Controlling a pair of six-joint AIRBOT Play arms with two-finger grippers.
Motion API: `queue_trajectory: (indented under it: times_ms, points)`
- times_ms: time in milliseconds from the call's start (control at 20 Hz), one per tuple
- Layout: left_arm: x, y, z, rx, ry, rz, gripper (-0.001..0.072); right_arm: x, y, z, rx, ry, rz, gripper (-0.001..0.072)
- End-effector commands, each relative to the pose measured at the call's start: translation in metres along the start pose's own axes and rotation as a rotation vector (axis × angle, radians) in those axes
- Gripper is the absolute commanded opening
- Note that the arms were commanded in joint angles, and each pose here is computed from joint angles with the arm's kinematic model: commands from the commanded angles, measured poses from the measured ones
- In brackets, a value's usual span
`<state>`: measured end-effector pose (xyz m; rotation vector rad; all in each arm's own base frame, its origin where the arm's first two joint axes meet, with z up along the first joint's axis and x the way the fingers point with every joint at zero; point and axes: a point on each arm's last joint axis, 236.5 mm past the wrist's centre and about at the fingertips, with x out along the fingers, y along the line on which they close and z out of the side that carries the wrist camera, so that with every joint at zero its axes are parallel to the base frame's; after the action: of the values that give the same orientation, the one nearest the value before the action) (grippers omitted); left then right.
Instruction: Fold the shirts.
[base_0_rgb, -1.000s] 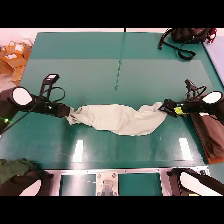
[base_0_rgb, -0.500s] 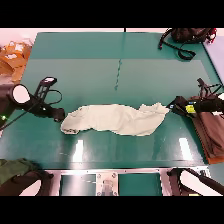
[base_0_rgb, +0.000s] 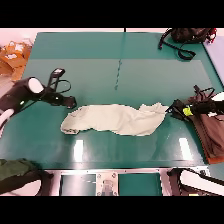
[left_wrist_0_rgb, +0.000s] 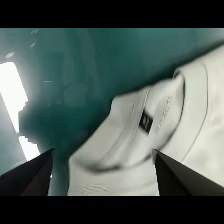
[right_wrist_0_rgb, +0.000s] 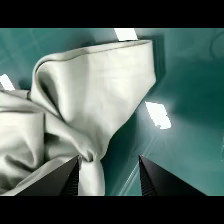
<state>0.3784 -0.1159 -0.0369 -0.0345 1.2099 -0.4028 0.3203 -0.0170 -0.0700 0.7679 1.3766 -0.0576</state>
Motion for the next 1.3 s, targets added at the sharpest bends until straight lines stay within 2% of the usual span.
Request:
queue_trajectory:
  times_ms: [0,100,400,550,600,650,700,750,850,900,950,1000,1100,1250]
  points:
    - [0.043,-0.027,0.028,-0.047,-0.009,-0.182,0.0703,0.019,-0.001,0.008,0.026,0.0,0.01,0.0423]
    - [0.057,-0.048,0.035,-0.07,-0.004,-0.301,0.0704,0.025,0.001,0.013,0.044,-0.013,0.026,0.0423]
    - [0.09,-0.063,0.014,-0.174,0.1,-0.417,0.0703,0.044,0.008,0.015,0.061,0.001,0.042,0.0423]
    - [0.074,-0.094,0.019,-0.174,0.095,-0.567,0.07,0.049,0.026,0.018,0.027,-0.018,0.068,0.0421]
    - [0.067,-0.104,0.016,-0.161,0.109,-0.616,0.0536,0.049,0.033,0.022,0.014,-0.034,0.082,0.0421]
    - [0.061,-0.111,0.008,-0.125,0.134,-0.654,0.0339,0.047,0.038,0.027,0.006,-0.049,0.088,0.0417]
    - [0.055,-0.116,0.0,-0.105,0.171,-0.685,0.0309,0.043,0.044,0.032,-0.004,-0.061,0.095,0.0382]
    - [0.051,-0.12,-0.008,-0.091,0.204,-0.704,0.031,0.04,0.048,0.037,-0.013,-0.073,0.1,0.0354]
    - [0.048,-0.12,-0.02,-0.067,0.249,-0.709,0.0309,0.035,0.053,0.044,-0.024,-0.091,0.106,0.0352]
    - [0.048,-0.119,-0.02,-0.065,0.248,-0.705,0.0261,0.034,0.054,0.046,-0.026,-0.094,0.108,0.0304]
    - [0.049,-0.119,-0.019,-0.059,0.241,-0.702,0.0022,0.034,0.054,0.044,-0.029,-0.087,0.109,0.0154]
    - [0.05,-0.118,-0.015,-0.055,0.223,-0.698,0.0027,0.034,0.055,0.042,-0.05,-0.08,0.112,0.0034]
    - [0.052,-0.117,-0.003,-0.083,0.178,-0.688,0.0026,0.033,0.059,0.042,-0.063,-0.079,0.127,0.0015]
    - [0.03,-0.12,0.028,-0.02,0.095,-0.674,0.0026,0.016,0.075,0.054,-0.105,-0.104,0.149,0.0014]
